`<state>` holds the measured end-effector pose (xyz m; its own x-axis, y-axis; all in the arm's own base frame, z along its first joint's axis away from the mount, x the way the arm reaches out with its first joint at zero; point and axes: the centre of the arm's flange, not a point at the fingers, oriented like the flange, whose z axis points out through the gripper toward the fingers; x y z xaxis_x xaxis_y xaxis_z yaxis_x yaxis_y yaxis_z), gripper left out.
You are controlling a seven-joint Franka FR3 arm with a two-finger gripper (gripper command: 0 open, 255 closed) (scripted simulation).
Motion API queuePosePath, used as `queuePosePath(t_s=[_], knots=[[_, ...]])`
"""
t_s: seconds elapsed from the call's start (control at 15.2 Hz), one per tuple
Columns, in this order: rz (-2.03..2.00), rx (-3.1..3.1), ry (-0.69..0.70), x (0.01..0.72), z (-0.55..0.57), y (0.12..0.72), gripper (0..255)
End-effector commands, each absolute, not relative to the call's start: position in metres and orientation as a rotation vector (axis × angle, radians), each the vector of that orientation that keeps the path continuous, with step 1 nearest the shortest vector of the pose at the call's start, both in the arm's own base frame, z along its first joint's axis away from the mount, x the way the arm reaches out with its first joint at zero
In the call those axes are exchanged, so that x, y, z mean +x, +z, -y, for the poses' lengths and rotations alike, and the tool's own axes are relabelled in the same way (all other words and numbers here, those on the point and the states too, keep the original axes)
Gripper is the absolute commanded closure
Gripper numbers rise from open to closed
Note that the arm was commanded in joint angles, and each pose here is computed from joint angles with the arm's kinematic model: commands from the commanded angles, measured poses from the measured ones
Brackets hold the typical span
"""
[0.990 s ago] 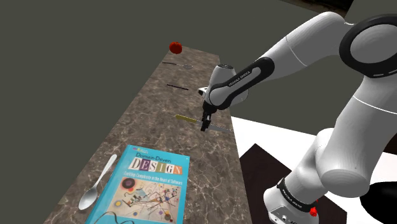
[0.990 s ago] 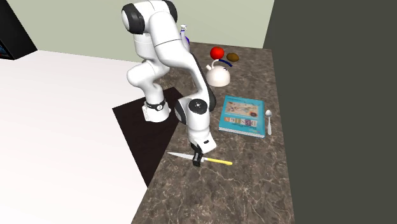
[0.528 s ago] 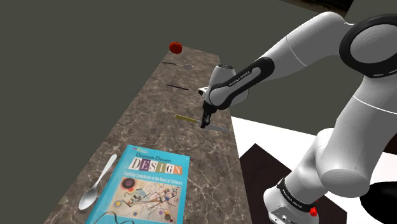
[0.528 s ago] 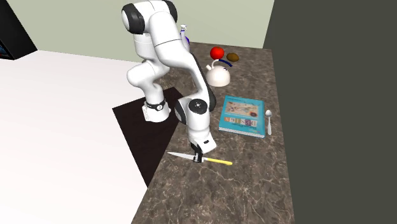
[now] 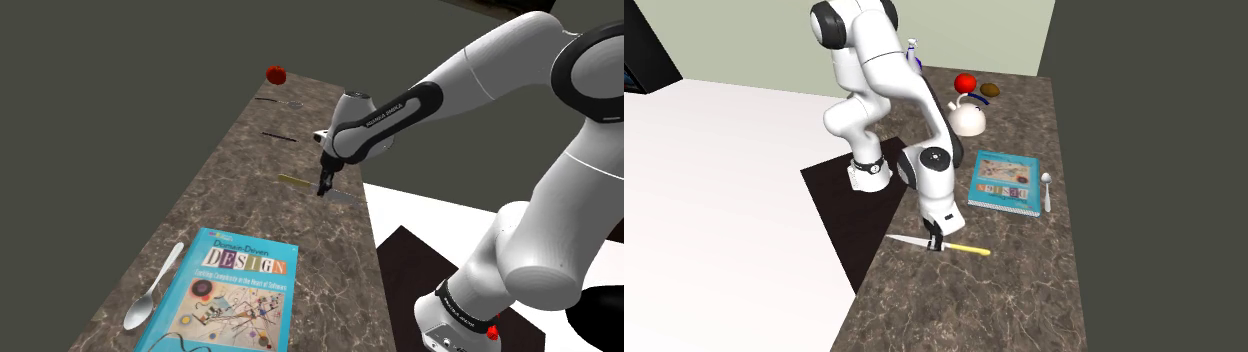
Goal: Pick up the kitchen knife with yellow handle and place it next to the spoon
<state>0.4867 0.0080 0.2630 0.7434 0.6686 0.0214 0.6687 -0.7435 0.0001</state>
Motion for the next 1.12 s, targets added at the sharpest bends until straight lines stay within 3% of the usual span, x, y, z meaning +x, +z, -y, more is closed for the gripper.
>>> queuePosePath(t_s=[0.0,1.06], knots=[[1.122,-2.926,-0.031,0.486,-0.009,0.275,255],[1.122,-2.926,-0.031,0.486,-0.009,0.359,255]])
